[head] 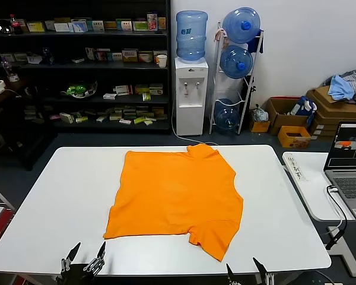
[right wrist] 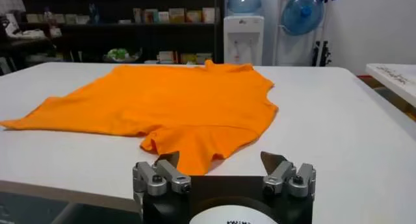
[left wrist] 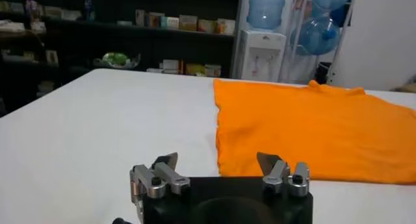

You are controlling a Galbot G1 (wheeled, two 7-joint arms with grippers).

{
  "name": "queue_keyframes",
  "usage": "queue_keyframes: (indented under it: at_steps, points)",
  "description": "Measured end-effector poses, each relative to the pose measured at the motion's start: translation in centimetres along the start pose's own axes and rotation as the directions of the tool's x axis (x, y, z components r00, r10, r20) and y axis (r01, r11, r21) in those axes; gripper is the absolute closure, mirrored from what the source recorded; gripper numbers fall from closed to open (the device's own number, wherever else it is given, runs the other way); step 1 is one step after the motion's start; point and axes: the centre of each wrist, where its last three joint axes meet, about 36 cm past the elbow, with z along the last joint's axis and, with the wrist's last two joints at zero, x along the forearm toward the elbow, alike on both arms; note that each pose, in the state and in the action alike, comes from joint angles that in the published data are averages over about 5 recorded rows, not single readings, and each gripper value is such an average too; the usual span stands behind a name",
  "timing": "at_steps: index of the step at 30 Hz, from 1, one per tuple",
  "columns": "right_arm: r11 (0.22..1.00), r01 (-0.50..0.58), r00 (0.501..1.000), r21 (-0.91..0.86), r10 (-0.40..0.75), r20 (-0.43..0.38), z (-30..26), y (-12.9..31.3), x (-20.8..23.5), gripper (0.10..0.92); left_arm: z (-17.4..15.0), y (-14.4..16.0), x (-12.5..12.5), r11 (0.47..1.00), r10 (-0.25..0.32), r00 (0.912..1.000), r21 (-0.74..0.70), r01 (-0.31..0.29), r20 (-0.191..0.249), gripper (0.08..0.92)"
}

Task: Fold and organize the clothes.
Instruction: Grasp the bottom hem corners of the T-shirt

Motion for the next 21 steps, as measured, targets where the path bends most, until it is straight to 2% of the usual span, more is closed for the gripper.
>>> queue_keyframes:
  at_steps: [4, 13, 21]
  points:
    - [1.0, -0.008, 1.0, -0.02, 0.008, -0.006, -0.1, 0.3, -0.9, 0.2, -0.1, 0.0, -0.4, 1.0, 0.002, 0.9999, 0.009, -0.002, -0.016, 0.177]
    - [0.996, -0.033, 0.998, -0.082, 0.028, -0.061, 0.1, 2.2, -4.5, 0.2, -0.6, 0.5, -2.9, 0.999, 0.019, 0.996, 0.043, -0.015, -0.087, 0.177]
    - [0.993, -0.026, 0.995, -0.116, 0.015, -0.097, 0.4, 4.3, -7.2, 0.2, -0.9, 0.7, -5.0, 0.997, 0.032, 0.9935, 0.069, -0.025, -0.109, 0.177]
